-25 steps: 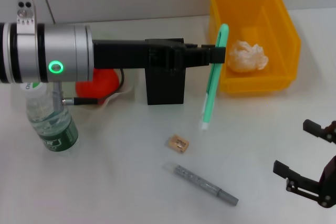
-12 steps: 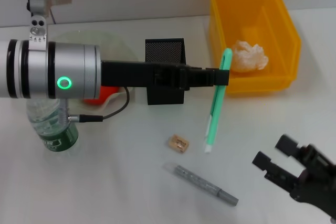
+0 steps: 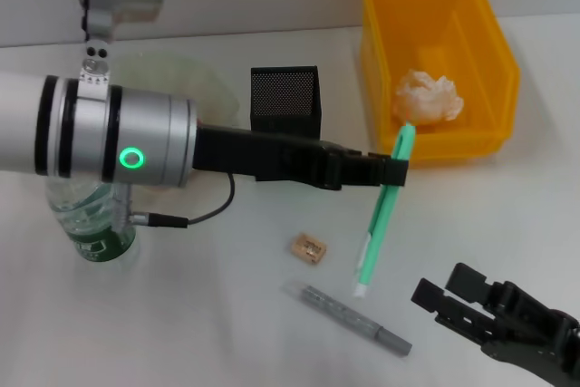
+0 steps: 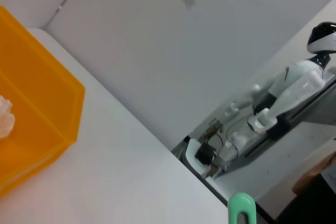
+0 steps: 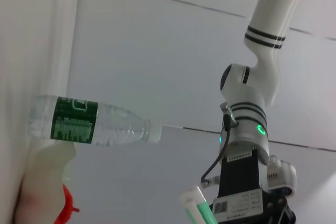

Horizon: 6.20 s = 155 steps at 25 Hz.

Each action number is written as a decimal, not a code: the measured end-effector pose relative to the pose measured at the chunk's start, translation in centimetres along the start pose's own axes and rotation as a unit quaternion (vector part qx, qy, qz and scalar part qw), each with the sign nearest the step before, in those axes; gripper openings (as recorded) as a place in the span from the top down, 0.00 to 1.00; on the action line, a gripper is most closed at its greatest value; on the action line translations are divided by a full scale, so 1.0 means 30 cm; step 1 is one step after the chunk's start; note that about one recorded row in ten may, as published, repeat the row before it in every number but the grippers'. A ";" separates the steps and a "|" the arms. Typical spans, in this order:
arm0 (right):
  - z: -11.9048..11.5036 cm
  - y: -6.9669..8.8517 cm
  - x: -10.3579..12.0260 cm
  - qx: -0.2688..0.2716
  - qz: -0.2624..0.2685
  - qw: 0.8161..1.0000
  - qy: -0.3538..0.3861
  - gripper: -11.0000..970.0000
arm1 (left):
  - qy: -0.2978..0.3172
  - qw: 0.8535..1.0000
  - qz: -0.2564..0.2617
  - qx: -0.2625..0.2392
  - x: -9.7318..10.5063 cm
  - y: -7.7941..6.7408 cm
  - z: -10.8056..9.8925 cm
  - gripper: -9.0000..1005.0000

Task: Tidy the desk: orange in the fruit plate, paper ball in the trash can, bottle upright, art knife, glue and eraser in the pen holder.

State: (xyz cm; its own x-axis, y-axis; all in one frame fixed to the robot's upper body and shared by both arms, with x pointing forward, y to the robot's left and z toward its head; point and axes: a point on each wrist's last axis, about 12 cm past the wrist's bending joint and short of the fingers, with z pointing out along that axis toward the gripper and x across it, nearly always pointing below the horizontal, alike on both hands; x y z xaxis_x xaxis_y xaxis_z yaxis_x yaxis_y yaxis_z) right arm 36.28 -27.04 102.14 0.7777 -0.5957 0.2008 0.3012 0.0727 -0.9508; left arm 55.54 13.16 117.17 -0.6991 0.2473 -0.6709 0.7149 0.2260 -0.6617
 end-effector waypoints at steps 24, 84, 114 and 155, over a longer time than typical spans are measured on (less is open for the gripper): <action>0.111 0.027 0.057 0.000 -0.032 0.998 -0.056 0.14 | 0.014 1.000 -0.021 0.007 -0.005 0.004 0.016 0.79; 0.171 0.050 0.042 -0.001 -0.062 0.997 -0.046 0.75 | 0.003 0.999 -0.029 0.015 -0.011 0.013 0.018 0.78; 0.160 0.039 0.038 0.014 -0.026 0.999 0.030 0.82 | -0.053 0.997 0.028 0.045 0.011 -0.006 -0.044 0.40; 0.764 -0.085 0.587 0.058 0.742 0.668 0.019 0.82 | -0.169 0.931 0.324 0.013 0.411 0.057 -0.093 0.38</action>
State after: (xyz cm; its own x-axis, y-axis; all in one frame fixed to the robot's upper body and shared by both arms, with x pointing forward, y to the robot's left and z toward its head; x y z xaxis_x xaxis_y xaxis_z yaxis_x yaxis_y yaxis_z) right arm 61.85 -19.40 113.50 0.2541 0.1808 -0.9501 -0.7430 0.6654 -0.0721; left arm 48.19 19.23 108.70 -0.0870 0.0116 -0.9961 0.9904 0.1090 -0.0853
